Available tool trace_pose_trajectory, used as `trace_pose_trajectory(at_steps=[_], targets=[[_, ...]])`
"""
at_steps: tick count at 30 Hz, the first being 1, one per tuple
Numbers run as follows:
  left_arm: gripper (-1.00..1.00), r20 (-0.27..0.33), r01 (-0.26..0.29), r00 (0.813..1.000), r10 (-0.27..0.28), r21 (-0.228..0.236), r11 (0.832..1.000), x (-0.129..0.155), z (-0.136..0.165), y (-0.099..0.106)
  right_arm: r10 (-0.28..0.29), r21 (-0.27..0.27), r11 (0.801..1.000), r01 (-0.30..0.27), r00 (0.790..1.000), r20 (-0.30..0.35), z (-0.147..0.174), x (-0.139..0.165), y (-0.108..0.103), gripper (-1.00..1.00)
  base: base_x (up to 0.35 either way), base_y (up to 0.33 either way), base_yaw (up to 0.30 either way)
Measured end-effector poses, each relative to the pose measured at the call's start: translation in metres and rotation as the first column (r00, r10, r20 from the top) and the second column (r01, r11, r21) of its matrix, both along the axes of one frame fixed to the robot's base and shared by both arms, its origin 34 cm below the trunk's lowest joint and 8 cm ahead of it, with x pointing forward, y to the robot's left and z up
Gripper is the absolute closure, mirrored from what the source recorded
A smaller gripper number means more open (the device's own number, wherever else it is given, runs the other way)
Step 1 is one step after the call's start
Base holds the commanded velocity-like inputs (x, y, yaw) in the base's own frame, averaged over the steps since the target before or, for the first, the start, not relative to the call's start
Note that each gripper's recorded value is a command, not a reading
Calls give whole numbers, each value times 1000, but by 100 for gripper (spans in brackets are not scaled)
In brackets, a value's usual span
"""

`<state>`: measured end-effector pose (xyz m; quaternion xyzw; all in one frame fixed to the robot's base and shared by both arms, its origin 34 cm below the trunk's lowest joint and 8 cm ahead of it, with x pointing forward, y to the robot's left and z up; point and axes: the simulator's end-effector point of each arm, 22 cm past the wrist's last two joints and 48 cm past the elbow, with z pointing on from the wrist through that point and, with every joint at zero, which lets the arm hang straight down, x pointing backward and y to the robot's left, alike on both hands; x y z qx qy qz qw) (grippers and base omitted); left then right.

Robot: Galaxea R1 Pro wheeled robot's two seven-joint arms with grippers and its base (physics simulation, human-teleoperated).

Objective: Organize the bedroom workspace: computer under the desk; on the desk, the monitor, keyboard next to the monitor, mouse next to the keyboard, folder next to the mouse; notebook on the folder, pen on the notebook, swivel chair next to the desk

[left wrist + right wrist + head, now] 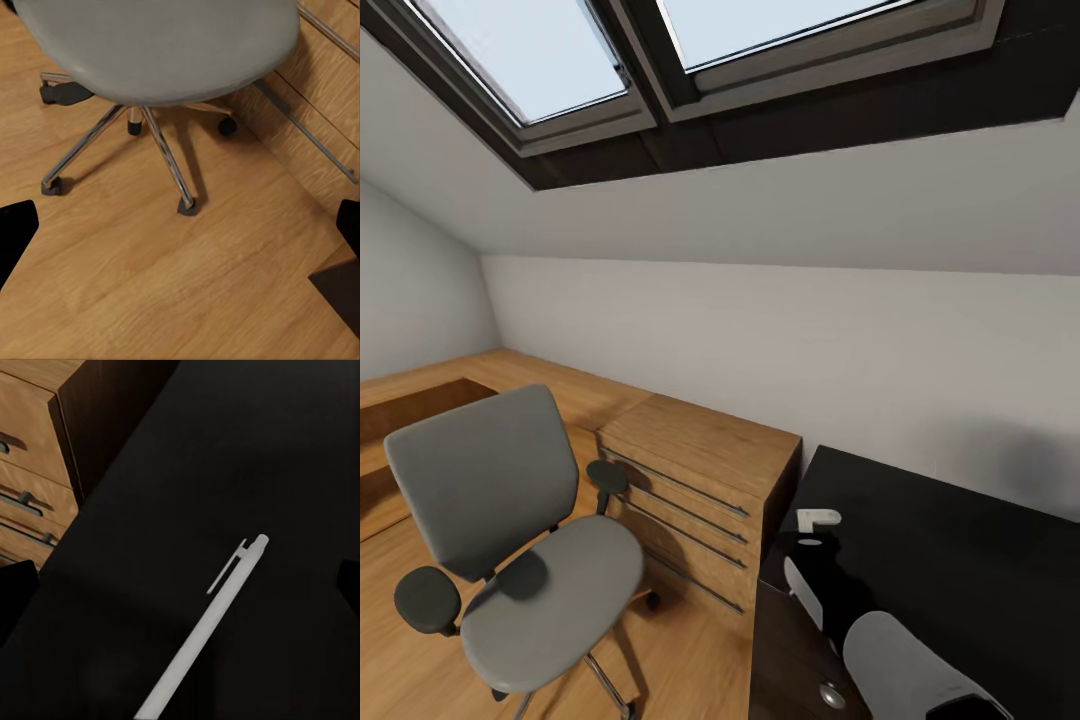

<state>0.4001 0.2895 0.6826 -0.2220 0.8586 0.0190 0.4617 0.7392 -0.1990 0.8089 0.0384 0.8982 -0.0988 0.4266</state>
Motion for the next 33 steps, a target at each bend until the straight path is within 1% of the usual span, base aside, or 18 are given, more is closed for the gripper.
trace_pose_trajectory(at_steps=[6, 7, 8, 11, 17, 33], targets=[[-100, 3, 0, 1000, 0, 0, 1000, 1, 1, 0, -8, 16, 1000, 8, 1000, -11, -2, -1, -1, -100, 0, 0, 0], [-100, 3, 0, 1000, 0, 0, 1000, 1, 1, 1, -11, 23, 1000, 12, 1000, -21, -4, -2, -1, -100, 0, 0, 0], [-100, 4, 0, 1000, 0, 0, 1000, 1, 1, 1, -31, 46, 998, 33, 998, -50, -9, -5, -8, -100, 0, 0, 0], [-100, 4, -1, 1000, 1, 0, 1000, 1, -2, 1, -50, 71, 996, 54, 997, -59, -11, -3, -14, -100, 0, 0, 0], [-100, 3, -1, 1000, 1, 0, 1000, 1, -11, 1, -56, 78, 995, 60, 997, -60, -20, -2, -15, -100, 0, 0, 0], [-100, 1, -1, 1000, 1, 2, 1000, 0, -37, 1, -57, 78, 995, 62, 997, -58, -45, -2, -16, -100, 0, 0, 0]])
